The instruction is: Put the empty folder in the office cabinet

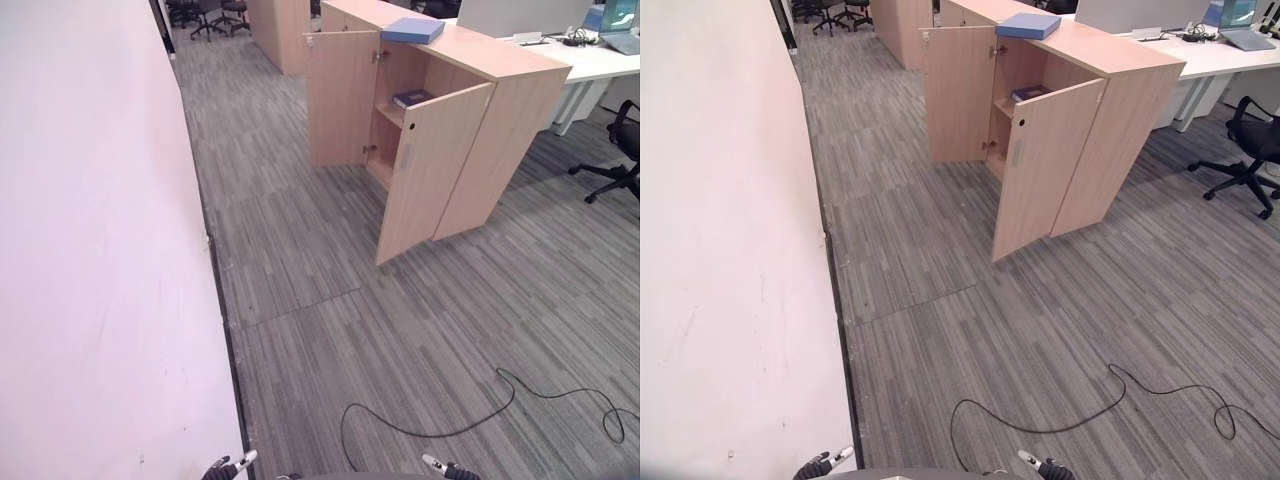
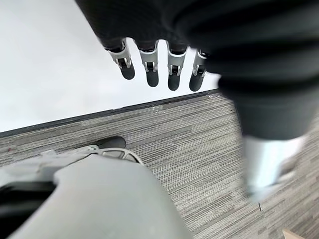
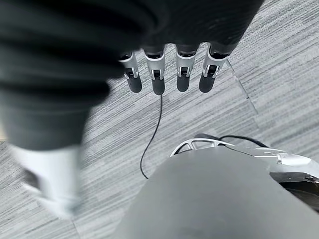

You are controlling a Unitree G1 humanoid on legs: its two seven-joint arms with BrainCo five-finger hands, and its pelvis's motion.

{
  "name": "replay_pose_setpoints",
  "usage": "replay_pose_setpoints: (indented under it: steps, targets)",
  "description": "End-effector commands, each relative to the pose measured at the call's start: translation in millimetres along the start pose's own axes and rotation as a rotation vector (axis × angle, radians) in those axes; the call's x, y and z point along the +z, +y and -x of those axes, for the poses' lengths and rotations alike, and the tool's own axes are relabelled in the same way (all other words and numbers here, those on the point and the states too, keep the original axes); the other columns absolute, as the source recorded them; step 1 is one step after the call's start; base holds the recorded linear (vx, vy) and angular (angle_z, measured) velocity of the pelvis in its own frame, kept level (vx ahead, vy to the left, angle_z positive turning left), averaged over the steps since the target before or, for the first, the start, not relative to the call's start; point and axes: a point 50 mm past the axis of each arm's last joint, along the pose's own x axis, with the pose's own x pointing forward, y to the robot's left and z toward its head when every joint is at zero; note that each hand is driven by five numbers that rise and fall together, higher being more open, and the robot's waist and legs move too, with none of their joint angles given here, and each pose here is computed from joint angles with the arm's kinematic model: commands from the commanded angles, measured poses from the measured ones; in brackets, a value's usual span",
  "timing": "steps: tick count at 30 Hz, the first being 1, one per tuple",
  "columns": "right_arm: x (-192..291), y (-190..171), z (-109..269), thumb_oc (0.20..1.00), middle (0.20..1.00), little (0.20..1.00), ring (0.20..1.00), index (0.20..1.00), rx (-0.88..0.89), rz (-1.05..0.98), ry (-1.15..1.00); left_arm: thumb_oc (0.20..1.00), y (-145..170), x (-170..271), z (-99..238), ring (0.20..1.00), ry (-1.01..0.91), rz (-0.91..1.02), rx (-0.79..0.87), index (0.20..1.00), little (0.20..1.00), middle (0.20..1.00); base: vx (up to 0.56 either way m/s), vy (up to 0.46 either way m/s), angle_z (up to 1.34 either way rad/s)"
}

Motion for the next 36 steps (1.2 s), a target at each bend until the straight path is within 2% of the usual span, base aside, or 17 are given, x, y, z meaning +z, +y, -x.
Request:
replay_pose_setpoints:
  steps: [1, 5, 9, 11, 13, 22, 36]
  targets:
    - [10.7, 8.3, -2.8, 1.000, 1.000, 1.000, 1.000, 1.000, 0.026, 0.011, -0.015, 1.000, -10.5, 6.1, -2.2, 1.000, -0.016, 0.070, -0.021, 1.000, 1.000, 1.000, 0.00, 0.000, 0.00]
    - [11.4, 8.2, -2.8, 1.000, 1.000, 1.000, 1.000, 1.000, 0.028, 0.021, -0.016, 1.000, -10.9, 7.3, -2.4, 1.000, -0.023, 0.064, -0.021, 1.000, 1.000, 1.000, 0.00, 0.000, 0.00]
    - [14.8, 8.1, -3.1, 1.000, 1.000, 1.000, 1.000, 1.000, 0.021, 0.019, -0.031, 1.000, -9.2, 20.7, -3.3, 1.000, -0.090, -0.048, 0.002, 1.000, 1.000, 1.000, 0.00, -0.006, 0.01]
    - [18.5, 11.9, -3.4, 1.000, 1.000, 1.000, 1.000, 1.000, 0.015, 0.007, -0.054, 1.000, -5.8, 35.7, -3.4, 1.000, -0.170, -0.111, 0.071, 1.000, 1.000, 1.000, -0.01, -0.035, 0.04]
    - [19.5, 16.2, -3.6, 1.000, 1.000, 1.000, 1.000, 1.000, 0.004, -0.004, -0.064, 1.000, -7.8, 33.5, -3.2, 1.000, -0.164, -0.085, 0.109, 1.000, 1.000, 1.000, -0.01, -0.031, 0.08]
    - [24.6, 16.4, -3.6, 1.000, 1.000, 1.000, 1.000, 1.000, 0.033, 0.030, -0.081, 1.000, -13.6, 19.1, -3.3, 1.000, -0.087, -0.075, 0.001, 1.000, 1.000, 1.000, 0.00, -0.002, 0.01]
    - [28.4, 14.6, -3.6, 1.000, 1.000, 1.000, 1.000, 1.000, -0.002, 0.149, -0.096, 1.000, -16.8, 16.2, -3.2, 1.000, -0.073, -0.170, -0.014, 1.000, 1.000, 1.000, 0.00, 0.002, -0.05]
